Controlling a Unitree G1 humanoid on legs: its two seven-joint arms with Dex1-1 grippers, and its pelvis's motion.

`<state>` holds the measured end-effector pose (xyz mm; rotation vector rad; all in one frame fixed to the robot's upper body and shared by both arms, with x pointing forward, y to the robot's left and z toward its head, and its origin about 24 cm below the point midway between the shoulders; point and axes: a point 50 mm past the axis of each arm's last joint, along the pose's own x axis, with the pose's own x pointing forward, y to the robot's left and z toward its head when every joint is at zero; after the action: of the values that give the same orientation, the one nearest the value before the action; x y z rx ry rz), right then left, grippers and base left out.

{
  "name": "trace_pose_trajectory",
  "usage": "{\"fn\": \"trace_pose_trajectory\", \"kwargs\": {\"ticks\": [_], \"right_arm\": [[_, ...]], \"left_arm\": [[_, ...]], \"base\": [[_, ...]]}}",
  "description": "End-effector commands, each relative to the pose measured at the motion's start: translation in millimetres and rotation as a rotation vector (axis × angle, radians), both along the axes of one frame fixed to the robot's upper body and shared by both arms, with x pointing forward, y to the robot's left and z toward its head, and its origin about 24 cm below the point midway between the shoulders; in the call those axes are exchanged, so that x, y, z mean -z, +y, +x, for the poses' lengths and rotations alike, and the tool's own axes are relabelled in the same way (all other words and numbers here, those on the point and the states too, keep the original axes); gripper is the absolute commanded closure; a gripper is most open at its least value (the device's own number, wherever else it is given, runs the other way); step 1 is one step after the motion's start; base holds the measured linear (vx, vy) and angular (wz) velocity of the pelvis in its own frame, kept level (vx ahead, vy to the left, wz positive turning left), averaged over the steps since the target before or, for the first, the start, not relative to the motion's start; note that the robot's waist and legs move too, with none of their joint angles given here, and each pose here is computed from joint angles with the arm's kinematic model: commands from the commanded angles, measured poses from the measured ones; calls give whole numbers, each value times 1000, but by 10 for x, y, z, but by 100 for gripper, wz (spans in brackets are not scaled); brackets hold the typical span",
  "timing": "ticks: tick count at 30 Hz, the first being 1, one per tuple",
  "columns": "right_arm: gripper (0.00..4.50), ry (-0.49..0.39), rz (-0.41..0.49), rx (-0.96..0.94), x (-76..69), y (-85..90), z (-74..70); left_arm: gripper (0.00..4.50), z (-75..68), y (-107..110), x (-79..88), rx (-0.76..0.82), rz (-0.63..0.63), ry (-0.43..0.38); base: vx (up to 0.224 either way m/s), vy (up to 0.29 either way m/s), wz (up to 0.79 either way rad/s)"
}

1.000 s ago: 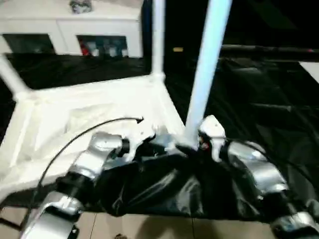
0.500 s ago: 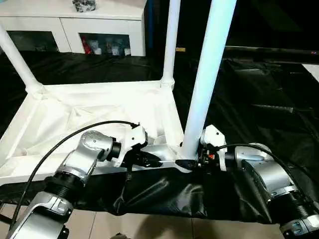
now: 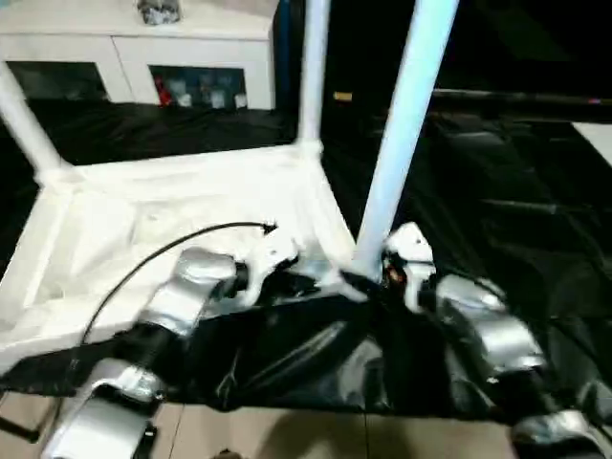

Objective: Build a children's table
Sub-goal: Rotate leg to tighten

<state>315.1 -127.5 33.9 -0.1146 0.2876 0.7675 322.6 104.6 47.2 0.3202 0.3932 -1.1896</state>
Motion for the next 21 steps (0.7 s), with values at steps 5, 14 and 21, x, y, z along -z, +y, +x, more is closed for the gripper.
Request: {"fn": "trace_pose_trajectory", "kwargs": {"ticks": [5, 14, 21], "right_arm": [[178, 21, 75, 249, 19, 465, 163], [99, -16, 102, 137, -54, 563, 135], [59, -44, -5, -46, -66, 261, 54]], "left_arm": [[450, 80, -467, -85, -99, -68, -76], [450, 44, -480, -94, -39, -50, -96], [450, -59, -261, -100, 117, -33, -79]], "base": [[0, 0, 0], [0, 0, 0], [0, 0, 0]]}}
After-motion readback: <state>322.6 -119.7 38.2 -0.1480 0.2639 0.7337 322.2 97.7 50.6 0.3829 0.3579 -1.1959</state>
